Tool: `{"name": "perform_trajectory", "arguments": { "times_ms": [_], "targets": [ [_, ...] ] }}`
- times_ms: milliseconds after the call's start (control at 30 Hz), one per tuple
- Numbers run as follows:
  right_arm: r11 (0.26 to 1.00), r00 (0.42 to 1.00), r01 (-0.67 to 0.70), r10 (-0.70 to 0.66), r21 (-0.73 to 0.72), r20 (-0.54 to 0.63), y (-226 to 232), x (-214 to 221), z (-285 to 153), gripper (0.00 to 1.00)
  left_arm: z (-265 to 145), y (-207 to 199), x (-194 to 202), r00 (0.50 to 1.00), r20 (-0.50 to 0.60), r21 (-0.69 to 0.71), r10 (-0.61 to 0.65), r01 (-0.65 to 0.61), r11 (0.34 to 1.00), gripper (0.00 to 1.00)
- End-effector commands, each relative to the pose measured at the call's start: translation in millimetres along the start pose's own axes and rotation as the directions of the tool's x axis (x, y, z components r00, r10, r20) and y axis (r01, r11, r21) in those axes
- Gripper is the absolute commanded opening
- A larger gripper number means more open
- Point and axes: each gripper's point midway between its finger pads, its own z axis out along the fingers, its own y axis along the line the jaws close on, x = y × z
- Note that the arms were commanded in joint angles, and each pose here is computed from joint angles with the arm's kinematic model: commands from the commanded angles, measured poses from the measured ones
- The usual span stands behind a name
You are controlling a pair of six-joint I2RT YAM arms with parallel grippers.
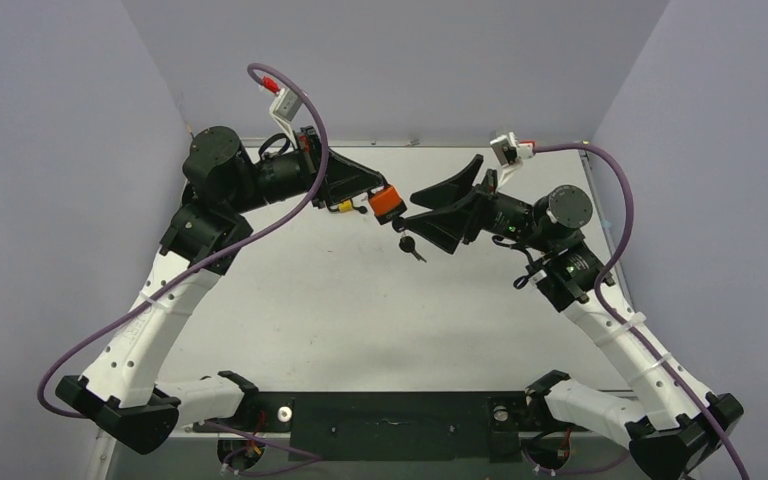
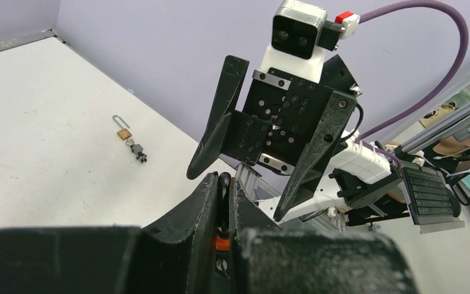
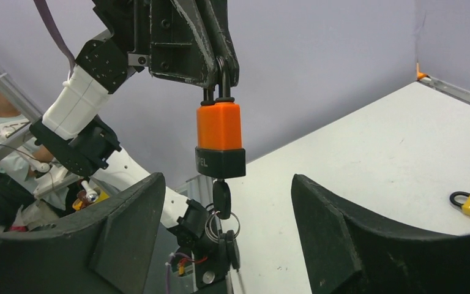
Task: Lock with the key
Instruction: Lock the lock.
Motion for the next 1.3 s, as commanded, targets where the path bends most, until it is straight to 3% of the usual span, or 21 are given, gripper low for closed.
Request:
{"name": "perform_trajectory", "arguments": {
  "times_ms": [0, 267, 500, 767, 1267],
  "targets": [
    [0.994, 0.999, 0.038, -0.035, -0.102, 0.031, 18.0, -6.5, 8.9, 0.68, -4.1, -23.3, -29.3, 0.994, 0.095, 0.061, 0.055, -0.061, 0.996, 0.00],
    [0.996, 1.000, 0.020, -0.022, -0.090, -0.014, 9.7, 7.7, 20.2, 0.52, -0.5, -22.7, -33.2, 0.994, 0.101, 0.070, 0.044, -0.051, 0.996, 0.00],
    [0.997, 1.000, 0.016, -0.017, -0.078, -0.011, 6.2, 8.5, 19.2, 0.19, 0.6, -20.1, -35.8, 0.994, 0.105, 0.072, 0.042, -0.050, 0.996, 0.00],
    [0.997, 1.000, 0.001, -0.003, -0.078, -0.031, 4.5, 17.1, 14.5, 0.00, 2.4, -14.9, -39.1, 0.992, 0.122, 0.070, 0.031, -0.040, 0.997, 0.00],
    [0.994, 0.990, -0.107, 0.109, 0.018, -0.088, -31.1, 69.5, -9.3, 0.00, 0.3, 19.9, -91.4, 0.939, 0.323, 0.013, 0.120, -0.131, 0.991, 0.00]
  ]
}}
